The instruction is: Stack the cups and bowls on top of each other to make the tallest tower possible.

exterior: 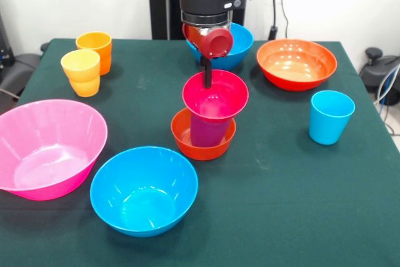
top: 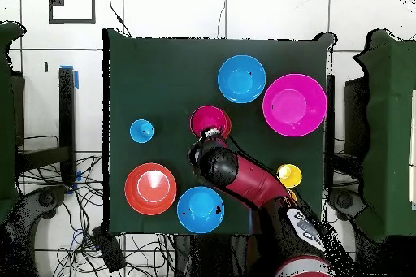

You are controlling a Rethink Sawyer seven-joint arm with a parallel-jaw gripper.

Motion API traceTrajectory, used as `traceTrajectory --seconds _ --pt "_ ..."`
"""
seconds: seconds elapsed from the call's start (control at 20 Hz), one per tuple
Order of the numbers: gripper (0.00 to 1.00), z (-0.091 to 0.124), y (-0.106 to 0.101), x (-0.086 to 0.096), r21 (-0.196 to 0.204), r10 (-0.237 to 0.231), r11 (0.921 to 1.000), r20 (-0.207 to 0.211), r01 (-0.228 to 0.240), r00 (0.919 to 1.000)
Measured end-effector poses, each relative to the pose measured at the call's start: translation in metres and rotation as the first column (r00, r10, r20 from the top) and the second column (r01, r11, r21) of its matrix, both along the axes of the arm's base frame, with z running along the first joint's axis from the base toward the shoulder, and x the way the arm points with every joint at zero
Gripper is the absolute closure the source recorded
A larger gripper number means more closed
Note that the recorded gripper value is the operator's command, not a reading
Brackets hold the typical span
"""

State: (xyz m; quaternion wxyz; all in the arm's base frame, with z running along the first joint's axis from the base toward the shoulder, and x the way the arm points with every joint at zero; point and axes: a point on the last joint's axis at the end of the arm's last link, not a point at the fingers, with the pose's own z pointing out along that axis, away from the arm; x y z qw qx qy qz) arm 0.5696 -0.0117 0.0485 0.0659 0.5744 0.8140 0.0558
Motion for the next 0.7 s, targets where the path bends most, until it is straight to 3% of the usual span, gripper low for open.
traceTrajectory --seconds 0.7 --pt "1.00 0.003 -0.009 -0.019 -0.091 0.009 0.9957 -0.030 -0.012 0.9995"
